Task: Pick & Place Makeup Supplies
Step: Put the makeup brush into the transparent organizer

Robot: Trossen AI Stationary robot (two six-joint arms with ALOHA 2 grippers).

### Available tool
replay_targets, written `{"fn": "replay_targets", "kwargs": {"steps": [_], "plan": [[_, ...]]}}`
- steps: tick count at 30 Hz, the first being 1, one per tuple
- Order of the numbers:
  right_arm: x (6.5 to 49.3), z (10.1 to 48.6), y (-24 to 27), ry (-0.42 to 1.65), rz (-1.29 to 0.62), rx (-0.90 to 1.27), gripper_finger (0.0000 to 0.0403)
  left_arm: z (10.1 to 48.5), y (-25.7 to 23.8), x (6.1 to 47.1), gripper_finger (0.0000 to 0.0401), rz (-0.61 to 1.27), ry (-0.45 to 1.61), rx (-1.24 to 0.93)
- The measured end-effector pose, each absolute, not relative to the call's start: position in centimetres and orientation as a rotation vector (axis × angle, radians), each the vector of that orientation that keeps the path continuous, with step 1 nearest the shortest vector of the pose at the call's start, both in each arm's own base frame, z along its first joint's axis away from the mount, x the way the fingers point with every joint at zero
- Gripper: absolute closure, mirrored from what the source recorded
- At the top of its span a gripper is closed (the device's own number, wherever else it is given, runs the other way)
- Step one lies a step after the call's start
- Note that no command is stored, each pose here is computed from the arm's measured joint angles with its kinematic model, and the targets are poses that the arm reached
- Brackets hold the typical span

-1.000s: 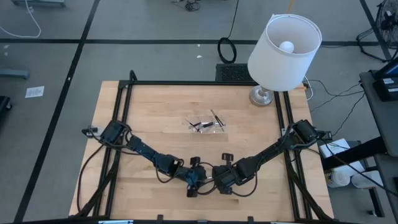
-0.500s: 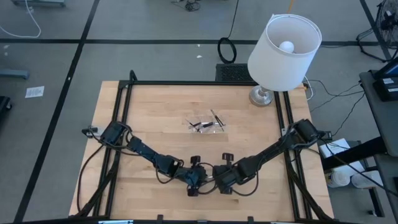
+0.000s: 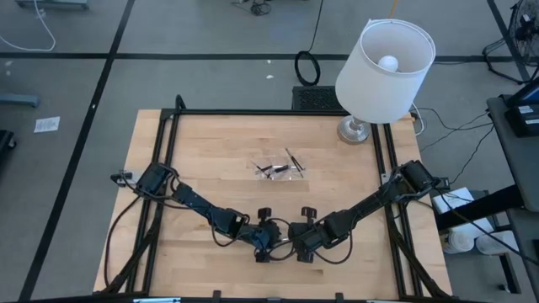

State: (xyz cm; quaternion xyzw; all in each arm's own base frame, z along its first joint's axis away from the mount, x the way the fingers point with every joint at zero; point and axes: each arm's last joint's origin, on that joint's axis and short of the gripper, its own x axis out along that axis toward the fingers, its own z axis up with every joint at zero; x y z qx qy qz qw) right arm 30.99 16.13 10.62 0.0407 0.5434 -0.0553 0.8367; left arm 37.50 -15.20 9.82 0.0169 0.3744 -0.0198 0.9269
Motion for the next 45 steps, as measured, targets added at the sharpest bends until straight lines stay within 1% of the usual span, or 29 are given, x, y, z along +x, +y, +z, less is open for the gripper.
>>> {"fn": "replay_targets", "kwargs": {"steps": [4, 8, 10, 15, 20, 27, 34, 39, 45], "plan": [[31.0, 10.6, 16.1, 1.150, -0.113, 0.080, 0.0403, 9.2, -15.3, 37.6, 0.0331, -0.060, 0.773, 0.045], [31.0, 10.6, 16.1, 1.150, -0.112, 0.077, 0.0403, 7.8, -15.5, 37.8, 0.0377, -0.085, 0.776, 0.045], [31.0, 10.6, 16.1, 1.148, -0.111, 0.078, 0.0403, 7.4, -15.4, 38.0, 0.0393, -0.102, 0.773, 0.033], [31.0, 10.6, 16.1, 1.152, -0.111, 0.077, 0.0403, 7.7, -15.4, 38.0, 0.0397, -0.125, 0.774, 0.034], [31.0, 10.8, 16.1, 1.146, -0.110, 0.080, 0.0403, 9.8, -15.7, 37.3, 0.0399, -0.119, 0.775, 0.095], [30.9, 12.1, 16.2, 1.094, -0.117, 0.074, 0.0403, 14.6, -16.0, 35.0, 0.0400, -0.046, 0.804, 0.192], [30.7, 12.9, 16.0, 1.068, -0.136, 0.053, 0.0403, 18.4, -15.5, 32.8, 0.0401, 0.002, 0.828, 0.240], [30.7, 13.0, 15.9, 1.057, -0.151, 0.039, 0.0403, 20.8, -14.4, 30.9, 0.0401, 0.066, 0.894, 0.289], [30.8, 13.1, 15.9, 1.042, -0.150, 0.042, 0.0403, 25.0, -13.7, 30.1, 0.0401, 0.152, 0.988, 0.395]]}}
